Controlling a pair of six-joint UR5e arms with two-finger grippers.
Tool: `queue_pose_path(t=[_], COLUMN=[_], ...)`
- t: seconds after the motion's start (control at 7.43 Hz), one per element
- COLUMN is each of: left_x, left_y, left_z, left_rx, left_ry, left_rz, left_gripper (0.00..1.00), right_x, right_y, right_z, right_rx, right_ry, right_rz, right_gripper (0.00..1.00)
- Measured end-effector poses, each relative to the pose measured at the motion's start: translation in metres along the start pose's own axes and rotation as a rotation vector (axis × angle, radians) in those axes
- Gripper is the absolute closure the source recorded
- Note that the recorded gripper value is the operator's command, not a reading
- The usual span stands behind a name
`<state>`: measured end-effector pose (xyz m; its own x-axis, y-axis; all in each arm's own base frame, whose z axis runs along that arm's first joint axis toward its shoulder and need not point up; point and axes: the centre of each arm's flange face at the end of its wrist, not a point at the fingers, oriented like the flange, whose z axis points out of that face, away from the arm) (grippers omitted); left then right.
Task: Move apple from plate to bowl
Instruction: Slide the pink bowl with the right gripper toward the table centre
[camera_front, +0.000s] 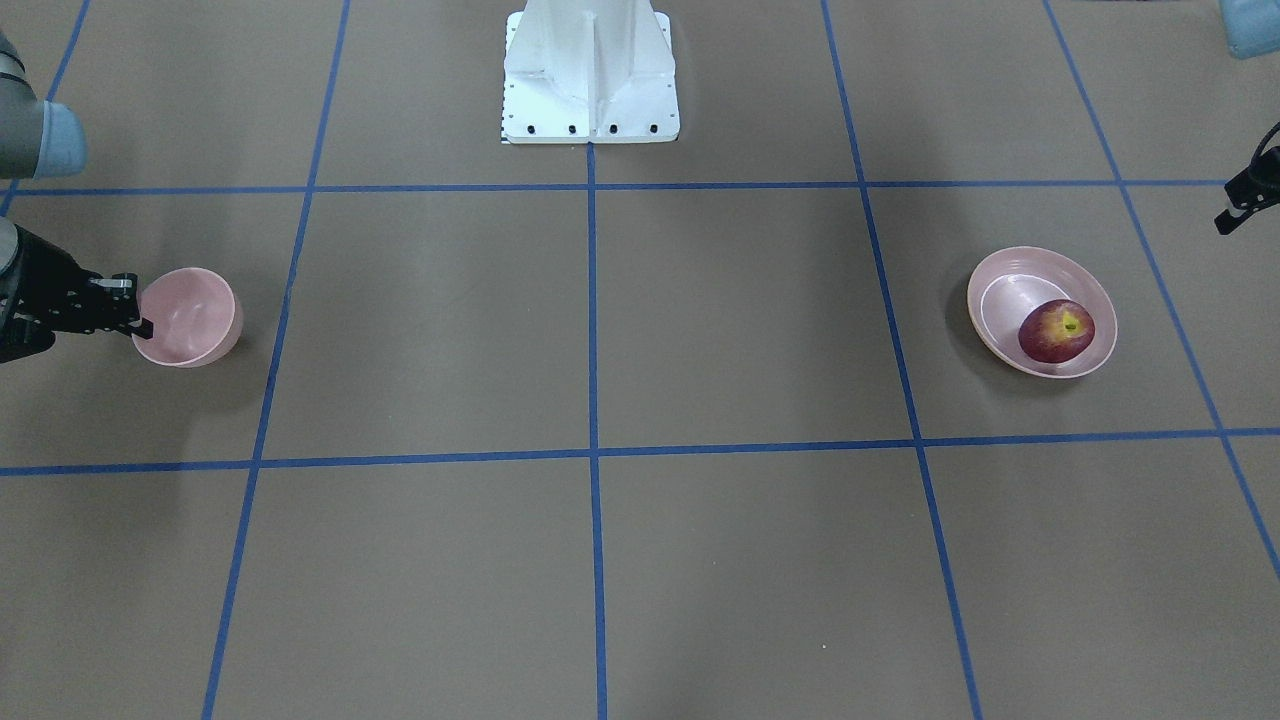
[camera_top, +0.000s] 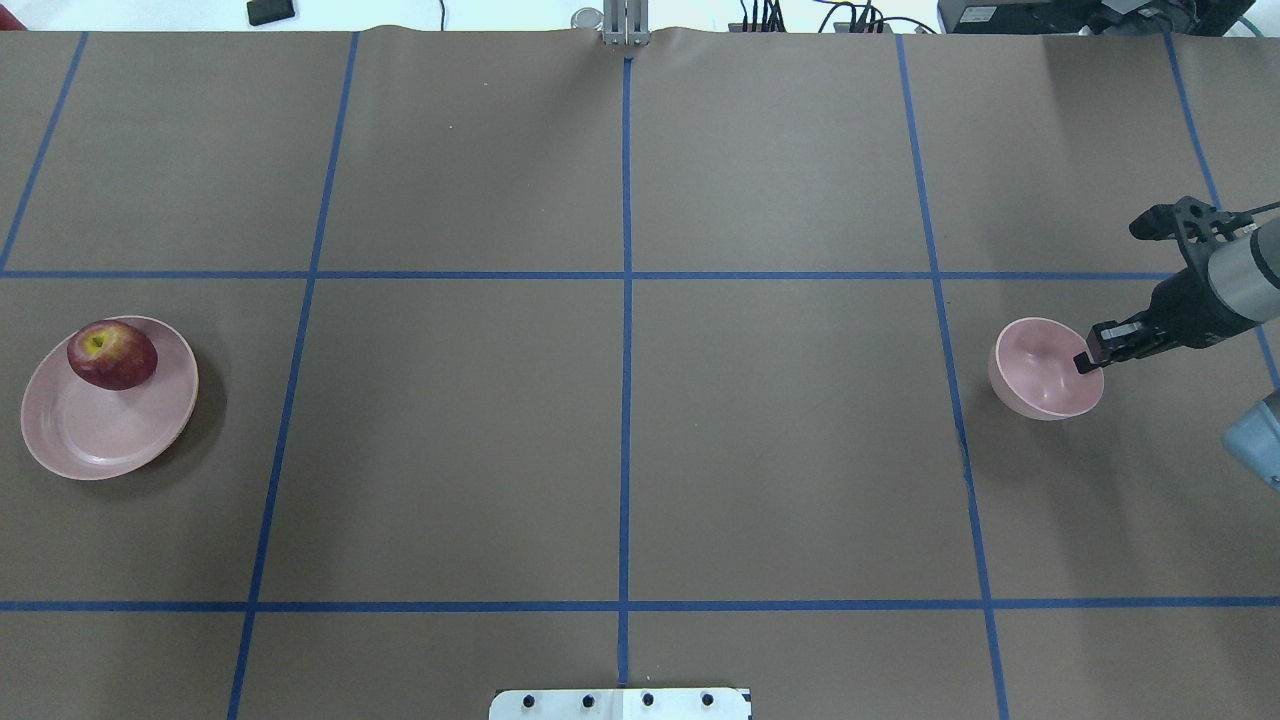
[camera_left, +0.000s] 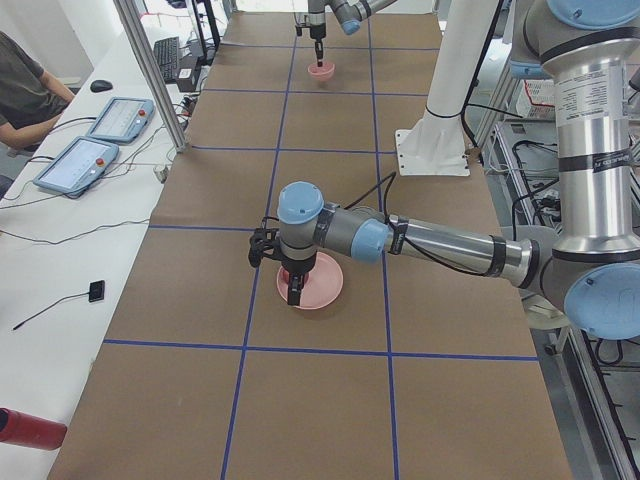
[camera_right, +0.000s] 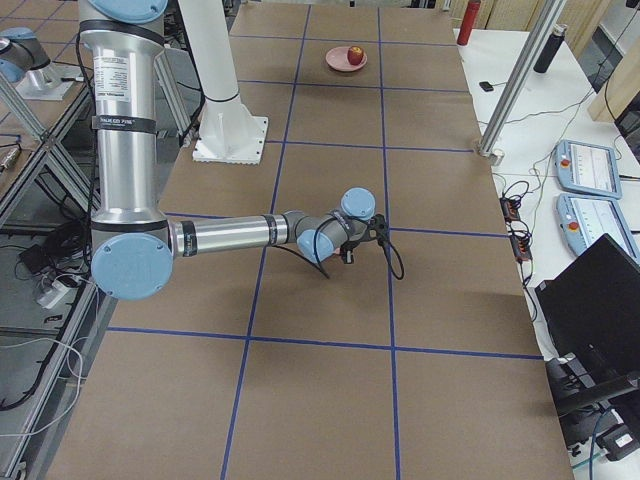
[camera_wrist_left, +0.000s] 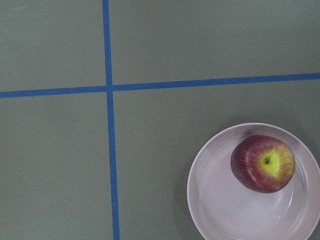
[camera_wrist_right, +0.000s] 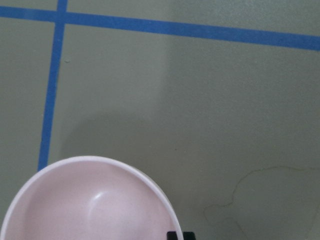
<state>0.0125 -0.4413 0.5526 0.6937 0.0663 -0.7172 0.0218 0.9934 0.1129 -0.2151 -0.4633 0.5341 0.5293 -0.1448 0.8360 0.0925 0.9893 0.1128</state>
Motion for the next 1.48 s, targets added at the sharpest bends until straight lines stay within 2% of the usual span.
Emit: queue_pose_path(t=[0.27, 0.54, 0.67, 0.94, 1.08, 1.48], left_x=[0.0, 0.0, 0.0, -0.001, -0.001, -0.001], left_y=[0.0, 0.0, 0.0, 0.0, 0.0, 0.0], left_z=[0.0, 0.0, 0.0, 0.0, 0.0, 0.0], left_rx=[0.001, 0.0, 0.0, 0.0, 0.0, 0.0], left_ry=[0.0, 0.0, 0.0, 0.0, 0.0, -0.002], left_rz=[0.001, 0.0, -0.001, 0.0, -0.001, -0.002], left_gripper=[0.02, 0.02, 0.02, 0.02, 0.02, 0.02], right_x=[-0.067, -0.165, -0.228, -0.355, -0.387, -0.414], right_y=[-0.007, -0.015, -0.026, -0.054, -0.067, -0.102], right_z=[-0.024, 0.002, 0.016, 0.026, 0.037, 0.074], right_rx=[0.063, 0.129, 0.134, 0.14, 0.147, 0.175], right_ry=[-0.051, -0.051, -0.037, 0.049, 0.07, 0.052], right_rz=[0.051, 0.075, 0.076, 0.117, 0.157, 0.243], right_gripper=[1.0, 1.0, 1.0, 1.0, 1.0, 1.0])
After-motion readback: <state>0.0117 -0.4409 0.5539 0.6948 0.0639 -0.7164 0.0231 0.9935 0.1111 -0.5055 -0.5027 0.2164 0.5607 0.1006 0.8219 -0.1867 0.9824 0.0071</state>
